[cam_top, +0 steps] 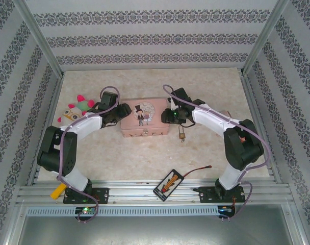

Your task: Unlock the padlock with the key

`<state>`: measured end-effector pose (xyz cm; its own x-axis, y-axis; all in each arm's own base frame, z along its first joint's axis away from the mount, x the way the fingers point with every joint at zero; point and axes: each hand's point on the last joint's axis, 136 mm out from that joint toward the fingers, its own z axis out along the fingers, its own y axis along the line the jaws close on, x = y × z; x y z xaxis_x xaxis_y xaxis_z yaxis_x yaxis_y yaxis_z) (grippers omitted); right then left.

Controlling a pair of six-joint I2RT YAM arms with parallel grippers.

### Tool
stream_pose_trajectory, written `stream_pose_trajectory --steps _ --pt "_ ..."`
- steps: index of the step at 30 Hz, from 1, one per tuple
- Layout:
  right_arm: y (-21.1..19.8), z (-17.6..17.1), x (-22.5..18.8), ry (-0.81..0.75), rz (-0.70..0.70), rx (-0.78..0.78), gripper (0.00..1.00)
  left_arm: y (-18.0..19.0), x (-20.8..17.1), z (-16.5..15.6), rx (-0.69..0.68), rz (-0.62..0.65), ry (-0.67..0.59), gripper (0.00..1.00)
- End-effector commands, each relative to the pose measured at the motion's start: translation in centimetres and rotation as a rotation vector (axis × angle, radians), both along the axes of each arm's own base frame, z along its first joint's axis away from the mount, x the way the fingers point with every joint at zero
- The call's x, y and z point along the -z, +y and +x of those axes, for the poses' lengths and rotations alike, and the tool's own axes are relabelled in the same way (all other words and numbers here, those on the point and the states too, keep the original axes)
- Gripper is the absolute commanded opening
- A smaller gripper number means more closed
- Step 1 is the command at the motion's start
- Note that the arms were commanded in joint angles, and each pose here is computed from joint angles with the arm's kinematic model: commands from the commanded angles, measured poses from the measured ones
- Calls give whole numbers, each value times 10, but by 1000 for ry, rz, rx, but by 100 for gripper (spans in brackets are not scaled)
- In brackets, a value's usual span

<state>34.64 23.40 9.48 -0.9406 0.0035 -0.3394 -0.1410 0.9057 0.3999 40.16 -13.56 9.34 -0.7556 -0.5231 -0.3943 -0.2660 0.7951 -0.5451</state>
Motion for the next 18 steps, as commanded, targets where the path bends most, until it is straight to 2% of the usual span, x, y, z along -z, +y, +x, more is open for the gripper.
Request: stream_pose_trajectory --steps 1,7,15,18 --pt "6 -18 3 38 19 -4 39 -29 -21 -12 50 -103 -50 55" --pt "2 -27 -2 34 27 7 41 -28 -18 -19 40 -85 -48 57" --pt "2 -29 -2 16 10 19 48 -28 -23 -10 29 -76 -65 59" --pt "-3 -25 -5 -5 -14 29 50 -22 -29 -11 16 -60 -76 67"
